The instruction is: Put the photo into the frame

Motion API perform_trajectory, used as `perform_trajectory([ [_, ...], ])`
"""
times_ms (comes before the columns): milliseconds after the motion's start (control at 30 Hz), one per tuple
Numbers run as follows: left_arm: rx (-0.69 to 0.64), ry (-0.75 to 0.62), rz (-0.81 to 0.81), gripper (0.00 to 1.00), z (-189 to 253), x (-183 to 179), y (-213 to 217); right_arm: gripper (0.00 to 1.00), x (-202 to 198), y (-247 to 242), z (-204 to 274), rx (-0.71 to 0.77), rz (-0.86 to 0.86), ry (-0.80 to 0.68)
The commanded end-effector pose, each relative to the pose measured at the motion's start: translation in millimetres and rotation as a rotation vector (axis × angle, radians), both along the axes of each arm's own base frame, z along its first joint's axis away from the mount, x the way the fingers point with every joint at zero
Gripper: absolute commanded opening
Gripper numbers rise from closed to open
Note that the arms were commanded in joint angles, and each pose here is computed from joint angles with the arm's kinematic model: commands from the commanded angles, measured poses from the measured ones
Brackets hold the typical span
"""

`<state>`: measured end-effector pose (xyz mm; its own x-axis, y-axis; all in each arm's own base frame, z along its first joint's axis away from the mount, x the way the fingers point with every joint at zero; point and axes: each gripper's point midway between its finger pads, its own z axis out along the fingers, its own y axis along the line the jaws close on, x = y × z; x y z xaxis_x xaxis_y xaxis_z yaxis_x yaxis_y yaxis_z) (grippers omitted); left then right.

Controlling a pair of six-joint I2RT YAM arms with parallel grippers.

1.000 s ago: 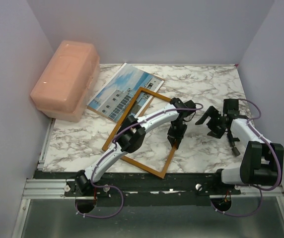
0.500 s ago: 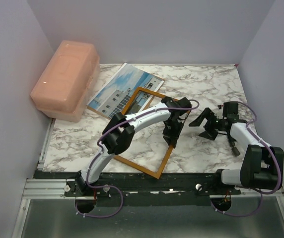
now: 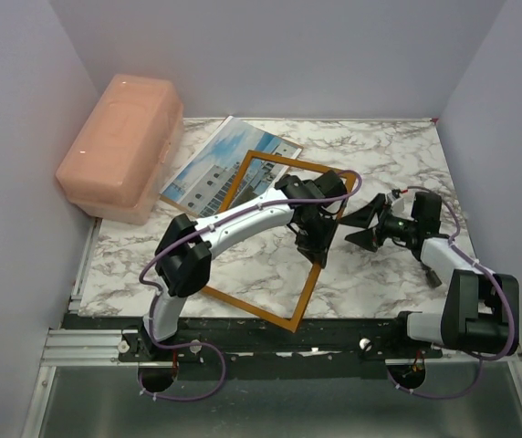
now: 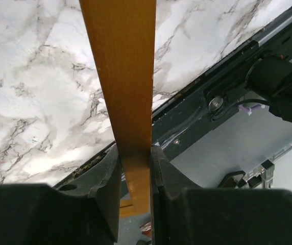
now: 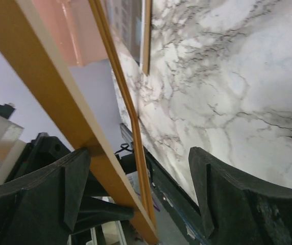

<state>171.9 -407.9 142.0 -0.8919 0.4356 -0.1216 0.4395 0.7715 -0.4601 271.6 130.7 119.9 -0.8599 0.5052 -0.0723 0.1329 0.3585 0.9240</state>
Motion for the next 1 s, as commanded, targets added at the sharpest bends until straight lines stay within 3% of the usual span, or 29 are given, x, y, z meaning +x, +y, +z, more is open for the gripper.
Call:
perform_trajectory([
  [0, -0.103, -0.057, -0.064, 0.00, 32.5, -19.0, -11.5, 0.85, 0.7, 6.3, 40.4, 0.078, 0.044, -0.122],
  [267, -0.103, -0.072, -0.072, 0.00, 37.8, -25.4, -8.0, 0.84, -1.0, 7.2, 73.8, 0.072, 0.053, -0.222],
  [367, -0.117, -0.090, -0.098, 0.00, 45.0, -31.3, -8.0, 0.77, 2.8, 6.3, 72.6, 0.065, 0.049, -0.207],
  [567, -0.106, -0.143, -0.091, 0.00, 52.8, -33.6, 3.3, 0.53, 3.3, 6.1, 78.9, 0.074, 0.039, -0.198],
  [700, -0.069, -0.212, -0.049, 0.00, 56.3, -25.9, 16.4, 0.15, 6.5, 4.4, 90.7, 0.061, 0.018, -0.199],
  [733, -0.057, -0.232, -0.042, 0.04, 57.8, -24.1, 19.6, 0.05, 6.2, 3.2, 88.8, 0.051, 0.001, -0.161],
  [800, -0.030, -0.282, -0.025, 0.13, 62.9, -19.4, 26.2, 0.00, 9.2, -0.5, 90.3, 0.016, -0.030, -0.129],
  [867, 0.005, -0.343, -0.007, 0.33, 69.5, -14.0, 33.3, 0.00, 11.3, -4.1, 92.4, -0.013, -0.060, -0.095],
  [900, 0.020, -0.374, 0.000, 0.51, 73.4, -12.0, 36.3, 0.00, 13.1, -5.7, 96.6, -0.024, -0.074, -0.090],
  [967, 0.068, -0.450, 0.019, 0.73, 82.4, -7.4, 44.1, 0.00, 15.0, -9.8, 99.8, -0.050, -0.109, -0.055],
])
